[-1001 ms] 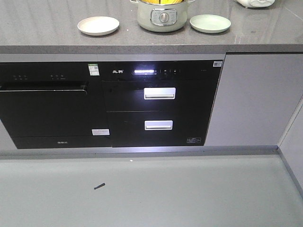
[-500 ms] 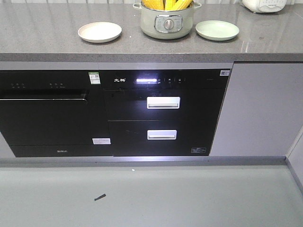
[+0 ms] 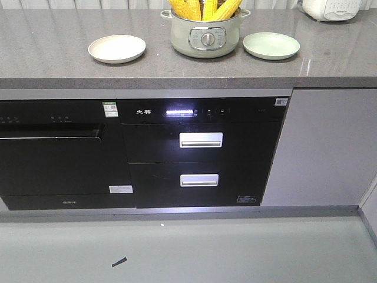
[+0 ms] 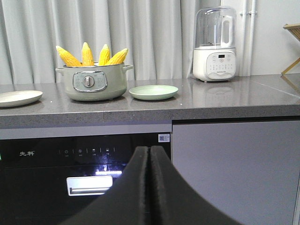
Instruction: Distribute corn equally
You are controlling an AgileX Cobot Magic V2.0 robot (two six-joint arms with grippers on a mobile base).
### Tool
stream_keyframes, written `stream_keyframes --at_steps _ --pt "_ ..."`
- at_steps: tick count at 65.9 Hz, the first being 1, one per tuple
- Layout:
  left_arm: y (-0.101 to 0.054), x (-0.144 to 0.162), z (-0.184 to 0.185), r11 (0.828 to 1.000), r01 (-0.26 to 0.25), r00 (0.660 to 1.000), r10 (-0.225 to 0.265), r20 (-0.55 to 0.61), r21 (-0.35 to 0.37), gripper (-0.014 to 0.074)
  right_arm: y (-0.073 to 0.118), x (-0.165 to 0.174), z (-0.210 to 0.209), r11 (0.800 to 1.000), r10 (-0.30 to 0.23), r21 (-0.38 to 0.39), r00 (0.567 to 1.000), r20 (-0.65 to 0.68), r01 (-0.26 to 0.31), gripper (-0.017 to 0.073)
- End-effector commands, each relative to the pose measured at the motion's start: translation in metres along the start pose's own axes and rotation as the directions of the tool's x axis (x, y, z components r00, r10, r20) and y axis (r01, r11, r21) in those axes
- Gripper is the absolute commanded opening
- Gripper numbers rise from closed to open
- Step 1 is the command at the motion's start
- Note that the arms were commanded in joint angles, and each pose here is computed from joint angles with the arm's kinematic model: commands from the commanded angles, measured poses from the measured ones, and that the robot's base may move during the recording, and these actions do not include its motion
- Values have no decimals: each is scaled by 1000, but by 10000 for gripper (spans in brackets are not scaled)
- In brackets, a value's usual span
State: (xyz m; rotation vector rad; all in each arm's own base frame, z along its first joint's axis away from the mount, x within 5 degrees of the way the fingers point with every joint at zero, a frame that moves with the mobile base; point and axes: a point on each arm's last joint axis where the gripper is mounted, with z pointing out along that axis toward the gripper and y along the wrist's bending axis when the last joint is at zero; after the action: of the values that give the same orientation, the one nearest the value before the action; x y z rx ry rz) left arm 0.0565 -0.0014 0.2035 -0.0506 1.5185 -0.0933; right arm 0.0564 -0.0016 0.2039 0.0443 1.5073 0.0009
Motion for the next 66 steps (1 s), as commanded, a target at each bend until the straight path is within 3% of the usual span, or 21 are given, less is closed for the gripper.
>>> stream_keyframes --at_steps 1,66 --pt "-2 -14 -2 1000 18 994 -20 106 18 -6 0 -4 -1 1000 -10 3 997 73 9 -6" --pt "-2 -14 -2 1000 18 994 -20 106 18 -6 0 -4 -1 1000 -10 3 997 73 9 -6"
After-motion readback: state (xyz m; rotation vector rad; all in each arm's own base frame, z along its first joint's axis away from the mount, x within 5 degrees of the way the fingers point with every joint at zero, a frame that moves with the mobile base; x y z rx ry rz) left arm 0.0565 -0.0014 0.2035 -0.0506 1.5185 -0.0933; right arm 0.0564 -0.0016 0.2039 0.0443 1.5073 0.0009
